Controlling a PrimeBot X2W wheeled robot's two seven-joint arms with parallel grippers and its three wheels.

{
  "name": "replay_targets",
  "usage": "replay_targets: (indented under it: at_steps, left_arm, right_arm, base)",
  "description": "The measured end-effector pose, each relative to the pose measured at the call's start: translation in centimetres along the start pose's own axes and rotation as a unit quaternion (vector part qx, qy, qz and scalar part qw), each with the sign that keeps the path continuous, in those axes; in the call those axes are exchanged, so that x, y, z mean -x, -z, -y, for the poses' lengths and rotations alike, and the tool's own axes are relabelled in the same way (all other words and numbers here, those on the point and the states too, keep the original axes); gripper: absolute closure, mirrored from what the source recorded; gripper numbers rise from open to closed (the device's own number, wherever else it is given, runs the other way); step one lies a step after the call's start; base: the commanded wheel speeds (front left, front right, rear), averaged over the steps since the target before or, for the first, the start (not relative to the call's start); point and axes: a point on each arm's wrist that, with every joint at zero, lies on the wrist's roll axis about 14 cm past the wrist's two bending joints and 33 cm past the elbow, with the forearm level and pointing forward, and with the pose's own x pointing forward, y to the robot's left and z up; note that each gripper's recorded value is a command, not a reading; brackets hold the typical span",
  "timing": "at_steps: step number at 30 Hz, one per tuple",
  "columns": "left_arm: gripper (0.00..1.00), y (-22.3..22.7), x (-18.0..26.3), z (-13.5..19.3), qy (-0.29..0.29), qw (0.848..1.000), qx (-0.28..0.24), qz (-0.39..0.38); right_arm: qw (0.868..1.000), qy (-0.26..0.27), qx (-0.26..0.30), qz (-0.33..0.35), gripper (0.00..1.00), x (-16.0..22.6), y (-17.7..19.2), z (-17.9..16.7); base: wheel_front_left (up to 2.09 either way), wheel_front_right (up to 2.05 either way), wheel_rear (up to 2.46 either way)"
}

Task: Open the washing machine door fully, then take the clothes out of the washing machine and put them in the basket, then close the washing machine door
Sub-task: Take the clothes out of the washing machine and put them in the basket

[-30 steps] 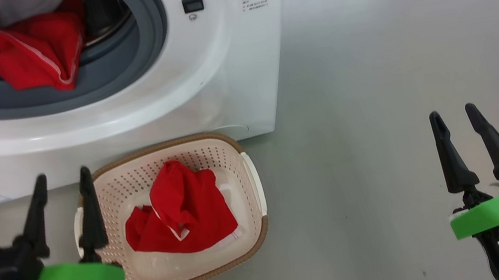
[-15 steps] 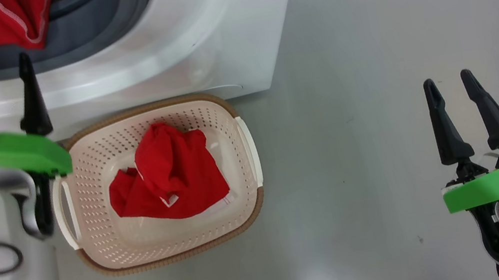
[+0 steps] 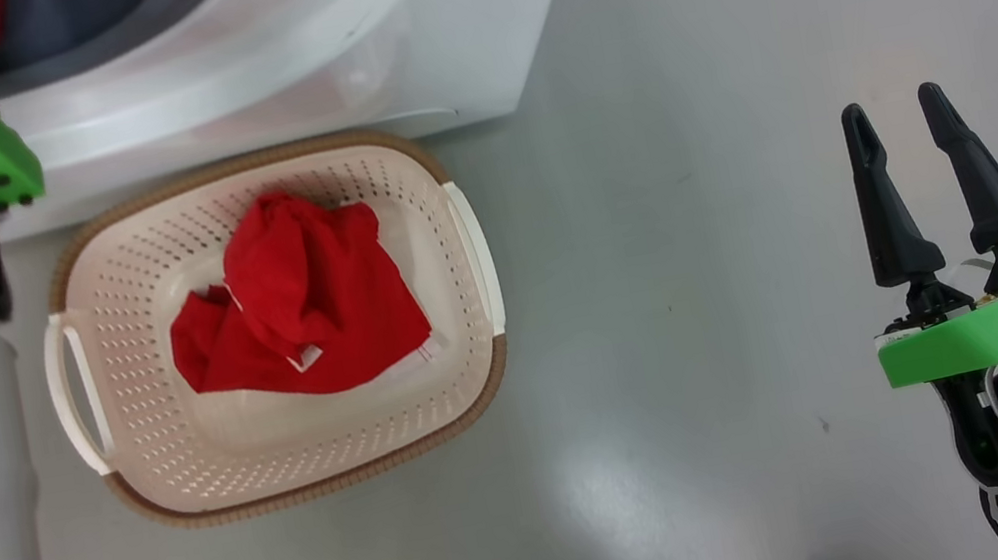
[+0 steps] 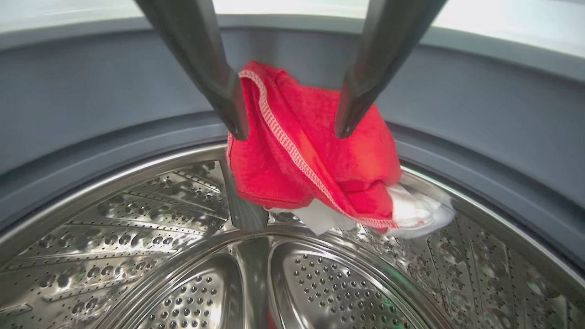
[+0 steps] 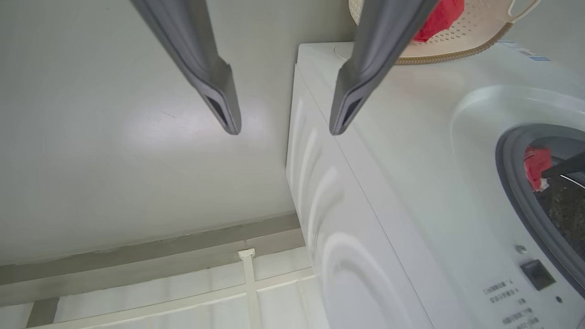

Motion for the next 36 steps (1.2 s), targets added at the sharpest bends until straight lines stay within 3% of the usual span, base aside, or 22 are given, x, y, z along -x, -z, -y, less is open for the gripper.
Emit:
replay_targets:
  at_steps: [8,21,22,23,26,27,36]
  left_arm:
    - [0.00,1.0,-2.5,-0.6,-0.014,1.000,-0.004,-0.024]
    - [0.02,2.6,-4.8,0.9,0.002,0.999,-0.012,-0.049]
    - [0.34,2.8,-4.9,1.0,0.003,0.999,-0.013,-0.052]
    - [0.53,3.0,-4.9,1.1,0.004,0.998,-0.013,-0.054]
    - [0.93,3.0,-5.0,1.2,0.005,0.998,-0.015,-0.054]
    - [1.00,2.8,-5.0,1.2,0.005,0.999,-0.017,-0.049]
    - [1.00,1.2,-4.8,0.9,0.003,1.000,-0.019,-0.011]
  right_arm:
    - [1.000,0.000,0.001,-0.012,0.00,-0.9,1.3,0.2]
    - [1.000,0.017,0.002,-0.013,0.00,-1.0,1.4,1.6]
    - [1.000,0.019,0.002,-0.013,0.00,-1.0,1.5,1.7]
    - [1.000,0.020,0.002,-0.013,0.00,-1.0,1.5,1.8]
    - [1.000,0.022,0.003,-0.013,0.00,-0.9,1.4,1.9]
    - [1.000,0.022,0.002,-0.012,0.00,-0.9,1.4,1.9]
    - [1.000,0.019,0.000,-0.009,0.00,-1.0,1.1,1.6]
  base:
    - [0.00,0.00,0.00]
    - [0.00,0.00,0.00]
    - [0.00,0.00,0.00]
    - [0.00,0.00,0.00]
    - [0.00,0.00,0.00]
    - [0.00,0.00,0.00]
    - [0.00,0.00,0.00]
